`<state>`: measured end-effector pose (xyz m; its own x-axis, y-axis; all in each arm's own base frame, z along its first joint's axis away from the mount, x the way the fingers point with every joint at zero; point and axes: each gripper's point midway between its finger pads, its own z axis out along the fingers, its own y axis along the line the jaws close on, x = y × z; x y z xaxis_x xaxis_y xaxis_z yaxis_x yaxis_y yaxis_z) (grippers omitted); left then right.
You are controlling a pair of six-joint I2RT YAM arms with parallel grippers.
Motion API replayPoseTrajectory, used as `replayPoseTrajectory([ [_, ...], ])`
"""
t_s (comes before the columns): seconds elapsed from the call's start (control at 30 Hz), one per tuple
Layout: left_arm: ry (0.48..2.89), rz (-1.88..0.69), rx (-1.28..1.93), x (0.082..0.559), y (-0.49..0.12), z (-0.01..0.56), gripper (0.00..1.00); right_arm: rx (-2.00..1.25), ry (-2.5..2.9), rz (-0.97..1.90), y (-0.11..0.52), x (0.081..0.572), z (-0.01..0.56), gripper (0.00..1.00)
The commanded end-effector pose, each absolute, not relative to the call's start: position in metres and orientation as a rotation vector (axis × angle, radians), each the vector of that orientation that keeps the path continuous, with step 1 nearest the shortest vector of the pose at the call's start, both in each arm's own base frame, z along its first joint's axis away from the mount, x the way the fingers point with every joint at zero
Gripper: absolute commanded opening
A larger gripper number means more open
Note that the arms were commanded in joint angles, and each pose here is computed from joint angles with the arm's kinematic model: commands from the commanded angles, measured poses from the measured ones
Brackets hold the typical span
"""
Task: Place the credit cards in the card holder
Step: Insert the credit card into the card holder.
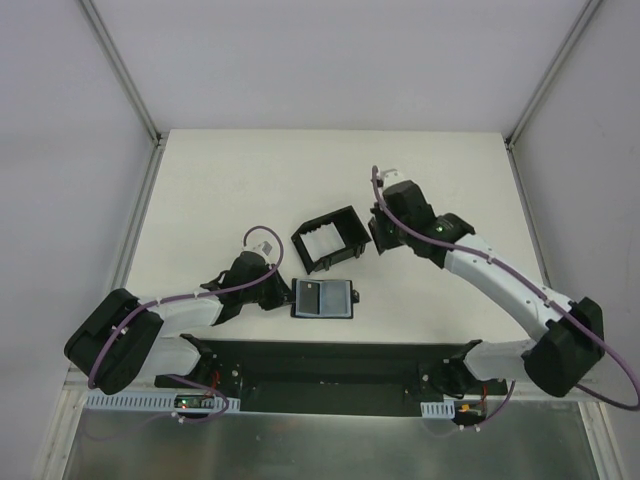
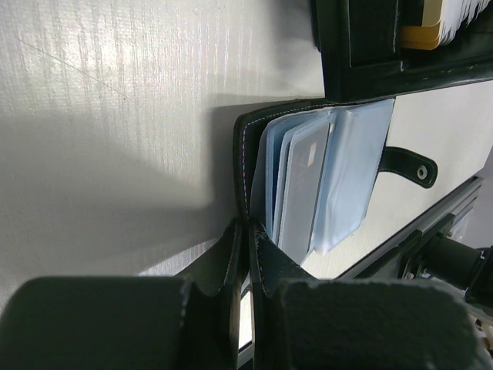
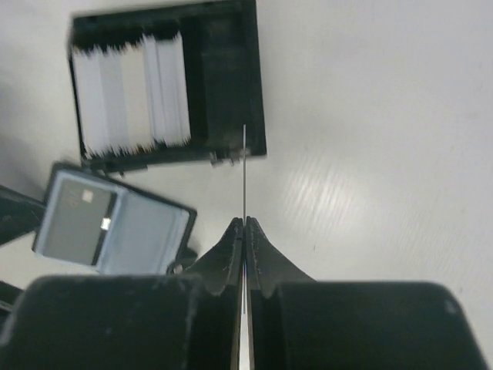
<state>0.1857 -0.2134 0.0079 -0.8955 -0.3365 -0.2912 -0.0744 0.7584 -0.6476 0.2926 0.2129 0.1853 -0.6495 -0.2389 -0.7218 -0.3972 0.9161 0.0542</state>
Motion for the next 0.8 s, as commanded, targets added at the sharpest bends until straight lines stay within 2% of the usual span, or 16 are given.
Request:
replayPoseTrajectory([
  [0.0,2.715,-0.739,-0.307,0.159,-0.184,-0.026,0.00,-0.303,2.431,0.238,0.187,0.253,0.141,0.00],
  [0.3,2.713,-0.744,-0.298,0.157,-0.184,-0.026,0.00,-0.262,2.532,0.270,0.191,0.234,0.064,0.00],
  [0.43,2.715,-0.744,-0.307,0.156,-0.183,-0.026,0.00,-0.279,2.552,0.232,0.191,0.232,0.052,0.01],
  [0.67,2.719,-0.739,-0.302,0.156,-0.184,-0.027,0.00,-0.287,2.586,0.180,0.185,0.229,0.037,0.11],
  [0.77,2.720,-0.743,-0.301,0.157,-0.185,-0.026,0.00,-0.292,2.597,0.181,0.187,0.229,0.034,0.11],
])
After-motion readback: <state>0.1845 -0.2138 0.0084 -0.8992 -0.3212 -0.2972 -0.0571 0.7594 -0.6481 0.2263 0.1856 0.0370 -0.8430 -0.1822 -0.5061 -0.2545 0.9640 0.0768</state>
